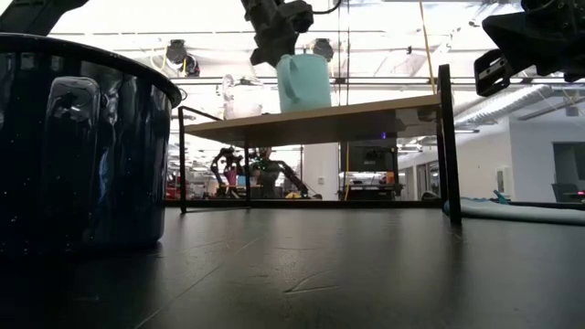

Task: Stack small to large cups/mugs on shelf
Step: Put the light blue mug on the shelf

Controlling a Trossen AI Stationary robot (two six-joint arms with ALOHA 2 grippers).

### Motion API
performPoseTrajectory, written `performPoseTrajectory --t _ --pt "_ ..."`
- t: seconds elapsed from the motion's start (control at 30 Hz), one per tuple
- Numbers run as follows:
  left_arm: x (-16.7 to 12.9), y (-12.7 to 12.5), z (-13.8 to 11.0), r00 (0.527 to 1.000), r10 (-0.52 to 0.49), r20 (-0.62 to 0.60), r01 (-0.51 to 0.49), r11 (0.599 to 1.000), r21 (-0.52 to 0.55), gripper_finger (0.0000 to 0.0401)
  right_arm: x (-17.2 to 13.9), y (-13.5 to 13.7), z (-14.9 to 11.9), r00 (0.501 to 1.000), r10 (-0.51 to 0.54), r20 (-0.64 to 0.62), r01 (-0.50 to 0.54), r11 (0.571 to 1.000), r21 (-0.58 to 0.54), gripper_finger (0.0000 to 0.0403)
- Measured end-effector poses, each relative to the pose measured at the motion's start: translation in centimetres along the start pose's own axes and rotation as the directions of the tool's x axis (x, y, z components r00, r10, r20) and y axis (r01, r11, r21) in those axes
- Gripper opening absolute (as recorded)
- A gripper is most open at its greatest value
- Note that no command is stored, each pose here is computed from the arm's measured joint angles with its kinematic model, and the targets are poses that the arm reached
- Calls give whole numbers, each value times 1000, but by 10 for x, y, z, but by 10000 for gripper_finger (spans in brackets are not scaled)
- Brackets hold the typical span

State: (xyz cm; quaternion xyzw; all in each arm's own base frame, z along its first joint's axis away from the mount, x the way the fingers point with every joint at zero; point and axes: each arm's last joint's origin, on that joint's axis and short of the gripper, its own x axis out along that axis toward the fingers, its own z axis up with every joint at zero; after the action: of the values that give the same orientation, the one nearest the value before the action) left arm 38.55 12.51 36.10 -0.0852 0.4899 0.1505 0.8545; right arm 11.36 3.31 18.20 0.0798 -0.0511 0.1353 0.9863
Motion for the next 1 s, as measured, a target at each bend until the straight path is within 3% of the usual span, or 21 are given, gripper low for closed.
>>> performPoseTrajectory --t 1.0 --pt "-4 -10 0 1000 28 2 -28 999 32 10 0 0 0 1000 0 0 0 1000 3 0"
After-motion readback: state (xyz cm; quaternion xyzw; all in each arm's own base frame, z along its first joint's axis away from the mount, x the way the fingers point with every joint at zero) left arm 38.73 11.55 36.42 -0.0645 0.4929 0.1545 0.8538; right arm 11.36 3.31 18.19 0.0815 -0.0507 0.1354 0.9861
